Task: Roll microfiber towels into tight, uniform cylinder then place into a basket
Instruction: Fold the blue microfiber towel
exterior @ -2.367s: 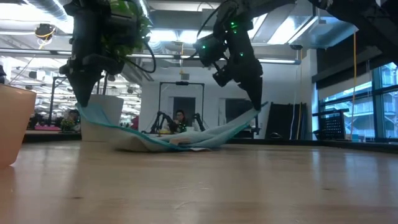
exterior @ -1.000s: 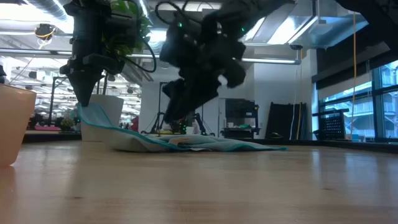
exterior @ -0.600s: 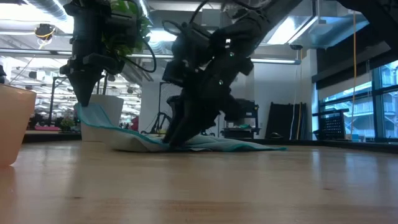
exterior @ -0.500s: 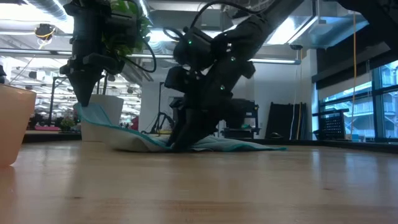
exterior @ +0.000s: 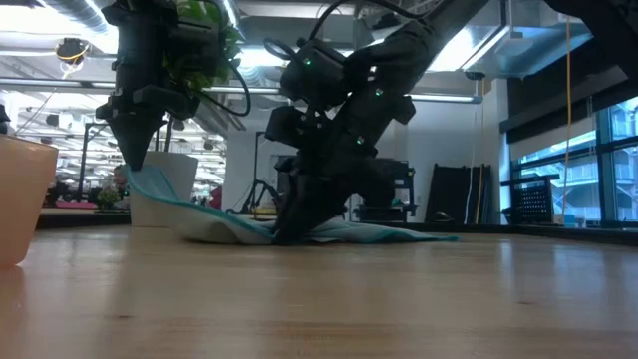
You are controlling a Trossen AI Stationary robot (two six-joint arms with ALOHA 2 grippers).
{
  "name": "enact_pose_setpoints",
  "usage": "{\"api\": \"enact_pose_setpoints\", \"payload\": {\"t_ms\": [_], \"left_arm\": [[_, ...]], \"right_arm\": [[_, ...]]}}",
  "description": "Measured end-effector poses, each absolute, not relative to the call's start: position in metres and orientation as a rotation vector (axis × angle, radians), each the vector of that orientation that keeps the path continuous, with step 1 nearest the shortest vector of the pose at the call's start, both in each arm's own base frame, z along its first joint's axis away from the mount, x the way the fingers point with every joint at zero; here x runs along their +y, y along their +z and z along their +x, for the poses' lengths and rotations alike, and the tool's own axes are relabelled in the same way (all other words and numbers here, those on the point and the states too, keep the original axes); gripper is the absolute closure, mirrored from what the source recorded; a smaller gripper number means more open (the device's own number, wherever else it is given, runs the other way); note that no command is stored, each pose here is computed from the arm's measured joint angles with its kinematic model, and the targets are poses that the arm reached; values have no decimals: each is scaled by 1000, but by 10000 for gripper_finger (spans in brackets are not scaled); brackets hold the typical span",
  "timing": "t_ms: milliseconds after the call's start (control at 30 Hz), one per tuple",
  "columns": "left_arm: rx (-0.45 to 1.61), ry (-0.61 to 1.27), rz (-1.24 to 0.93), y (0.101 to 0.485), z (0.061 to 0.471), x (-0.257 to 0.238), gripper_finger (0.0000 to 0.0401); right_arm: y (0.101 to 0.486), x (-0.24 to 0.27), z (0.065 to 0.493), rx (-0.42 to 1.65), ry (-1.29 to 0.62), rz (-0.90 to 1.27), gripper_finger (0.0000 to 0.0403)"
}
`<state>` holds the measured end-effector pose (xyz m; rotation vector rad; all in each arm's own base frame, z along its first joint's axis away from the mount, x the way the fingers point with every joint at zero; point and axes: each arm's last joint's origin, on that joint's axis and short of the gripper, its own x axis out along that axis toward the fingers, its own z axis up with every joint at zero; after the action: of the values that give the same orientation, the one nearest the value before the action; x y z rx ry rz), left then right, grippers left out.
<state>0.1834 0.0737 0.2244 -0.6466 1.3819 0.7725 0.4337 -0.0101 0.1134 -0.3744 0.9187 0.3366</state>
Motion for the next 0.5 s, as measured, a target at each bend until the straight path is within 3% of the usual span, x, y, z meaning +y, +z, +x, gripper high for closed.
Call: {"api": "enact_pose_setpoints", "payload": {"t_ms": [133, 333, 500], "left_arm": [[1382, 772, -647, 224, 183, 74, 401], [1381, 774, -648, 224, 183, 74, 401], [1376, 776, -649, 225, 183, 74, 401]], "right_arm": [[113, -11, 434, 929, 305, -334, 390], [127, -13, 431, 1011, 258, -268, 394], [163, -13, 431, 1114, 274, -241, 396]]}}
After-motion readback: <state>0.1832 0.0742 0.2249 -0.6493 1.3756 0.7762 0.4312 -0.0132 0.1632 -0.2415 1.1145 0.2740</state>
